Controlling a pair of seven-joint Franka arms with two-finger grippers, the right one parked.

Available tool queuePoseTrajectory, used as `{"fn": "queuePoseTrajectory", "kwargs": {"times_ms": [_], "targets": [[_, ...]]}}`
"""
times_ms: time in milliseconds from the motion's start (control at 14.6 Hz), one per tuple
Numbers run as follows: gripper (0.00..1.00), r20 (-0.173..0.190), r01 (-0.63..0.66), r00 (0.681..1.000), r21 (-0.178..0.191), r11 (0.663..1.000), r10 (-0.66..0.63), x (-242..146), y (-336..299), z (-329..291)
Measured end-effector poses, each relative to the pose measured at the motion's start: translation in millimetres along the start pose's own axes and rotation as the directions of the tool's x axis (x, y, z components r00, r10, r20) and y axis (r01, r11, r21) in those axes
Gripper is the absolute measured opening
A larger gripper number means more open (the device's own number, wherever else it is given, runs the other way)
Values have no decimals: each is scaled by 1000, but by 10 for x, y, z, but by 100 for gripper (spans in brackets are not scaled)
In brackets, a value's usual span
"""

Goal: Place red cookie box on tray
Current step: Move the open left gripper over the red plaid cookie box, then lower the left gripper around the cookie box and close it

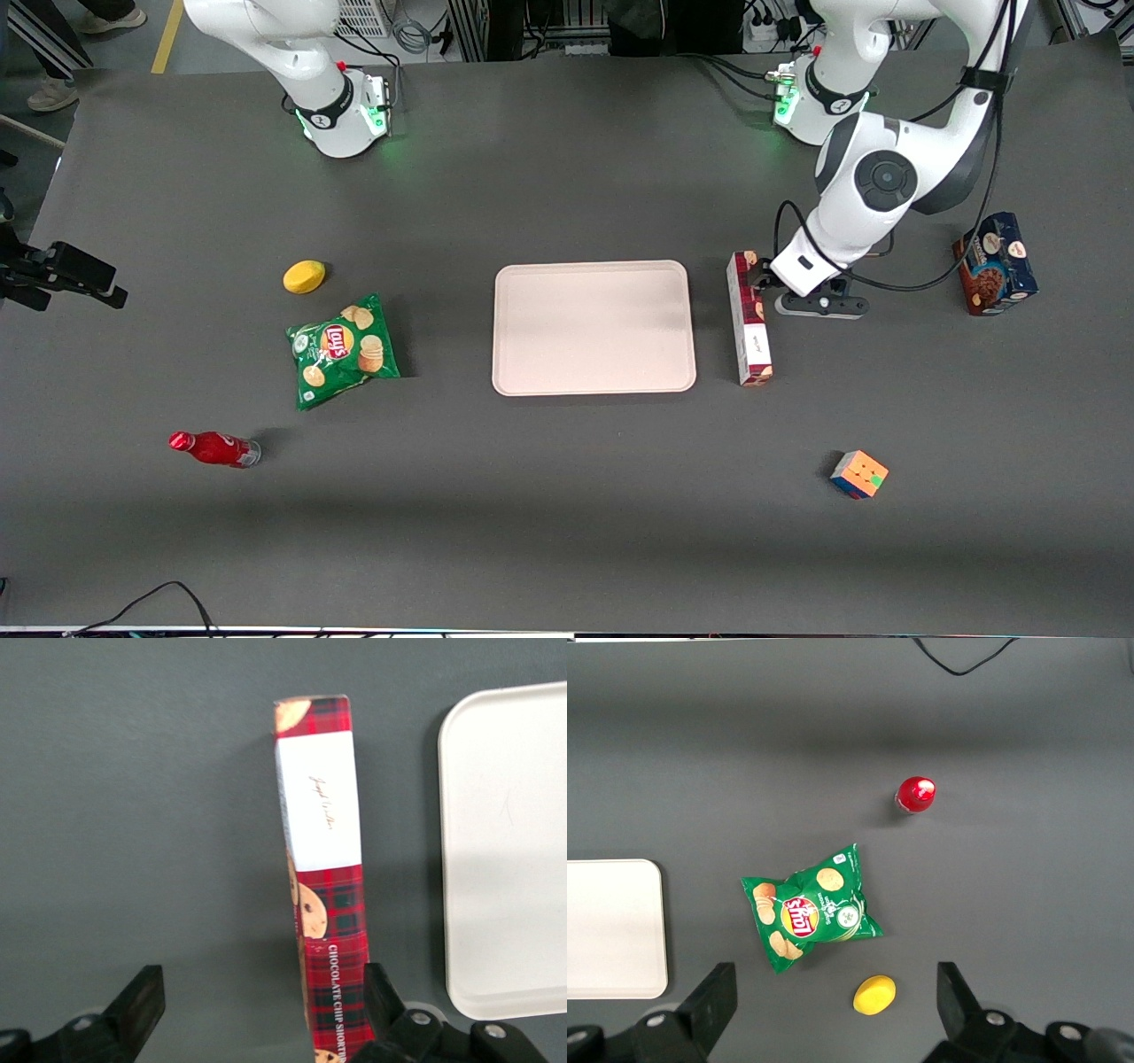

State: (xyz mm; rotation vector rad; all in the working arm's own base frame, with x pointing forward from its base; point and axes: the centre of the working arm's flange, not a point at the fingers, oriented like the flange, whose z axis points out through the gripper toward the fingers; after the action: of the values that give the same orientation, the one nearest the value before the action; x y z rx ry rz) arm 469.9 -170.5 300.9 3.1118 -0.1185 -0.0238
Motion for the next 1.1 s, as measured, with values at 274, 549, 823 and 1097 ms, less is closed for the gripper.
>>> {"fn": "queuePoseTrajectory", "kwargs": {"times_ms": [274,549,823,1097], "targets": [[100,-21,-36,999,-24,999,35,-67,396,138],[100,-30,-58,998,-34,998,57,-64,490,325],[100,-15,-78,997,-26,997,78,-60,471,521],[100,-25,-89,996,-35,995,88,-42,476,685]]}}
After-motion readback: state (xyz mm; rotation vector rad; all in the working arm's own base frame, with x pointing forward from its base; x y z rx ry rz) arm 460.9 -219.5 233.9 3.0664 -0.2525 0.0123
